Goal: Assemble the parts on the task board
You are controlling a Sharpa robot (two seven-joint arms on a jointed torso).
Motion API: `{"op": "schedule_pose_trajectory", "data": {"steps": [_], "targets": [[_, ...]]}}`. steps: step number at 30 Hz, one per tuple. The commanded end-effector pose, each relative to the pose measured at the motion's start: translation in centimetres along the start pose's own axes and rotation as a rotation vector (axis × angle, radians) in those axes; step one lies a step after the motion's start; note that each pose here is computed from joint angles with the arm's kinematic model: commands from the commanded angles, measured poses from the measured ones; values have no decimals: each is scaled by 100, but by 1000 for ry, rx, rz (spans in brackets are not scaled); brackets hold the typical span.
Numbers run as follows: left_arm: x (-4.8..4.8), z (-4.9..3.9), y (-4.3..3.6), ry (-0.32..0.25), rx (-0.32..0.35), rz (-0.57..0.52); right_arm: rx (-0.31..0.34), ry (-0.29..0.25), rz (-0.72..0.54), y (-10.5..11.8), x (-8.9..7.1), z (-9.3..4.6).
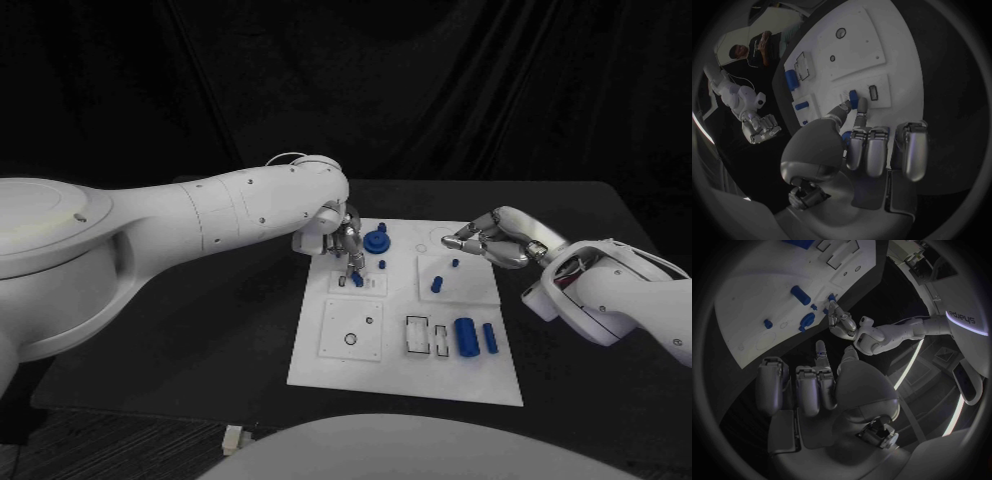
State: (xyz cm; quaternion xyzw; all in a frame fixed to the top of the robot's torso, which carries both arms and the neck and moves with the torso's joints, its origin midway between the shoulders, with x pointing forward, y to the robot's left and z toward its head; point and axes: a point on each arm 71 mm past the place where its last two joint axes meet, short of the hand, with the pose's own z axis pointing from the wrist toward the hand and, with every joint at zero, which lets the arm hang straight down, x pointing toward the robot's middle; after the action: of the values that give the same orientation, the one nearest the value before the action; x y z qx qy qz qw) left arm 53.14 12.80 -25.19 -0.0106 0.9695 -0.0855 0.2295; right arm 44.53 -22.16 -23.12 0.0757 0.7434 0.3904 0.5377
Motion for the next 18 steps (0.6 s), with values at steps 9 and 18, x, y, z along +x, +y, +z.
{"op": "schedule_pose_trajectory", "data": {"steps": [9, 18], "targets": [[4, -47, 89, -134, 23, -99, 5, -9, -1, -10, -3, -4], [47, -108, 168, -172, 48, -171, 5, -15, -2, -13, -9, -6]]}}
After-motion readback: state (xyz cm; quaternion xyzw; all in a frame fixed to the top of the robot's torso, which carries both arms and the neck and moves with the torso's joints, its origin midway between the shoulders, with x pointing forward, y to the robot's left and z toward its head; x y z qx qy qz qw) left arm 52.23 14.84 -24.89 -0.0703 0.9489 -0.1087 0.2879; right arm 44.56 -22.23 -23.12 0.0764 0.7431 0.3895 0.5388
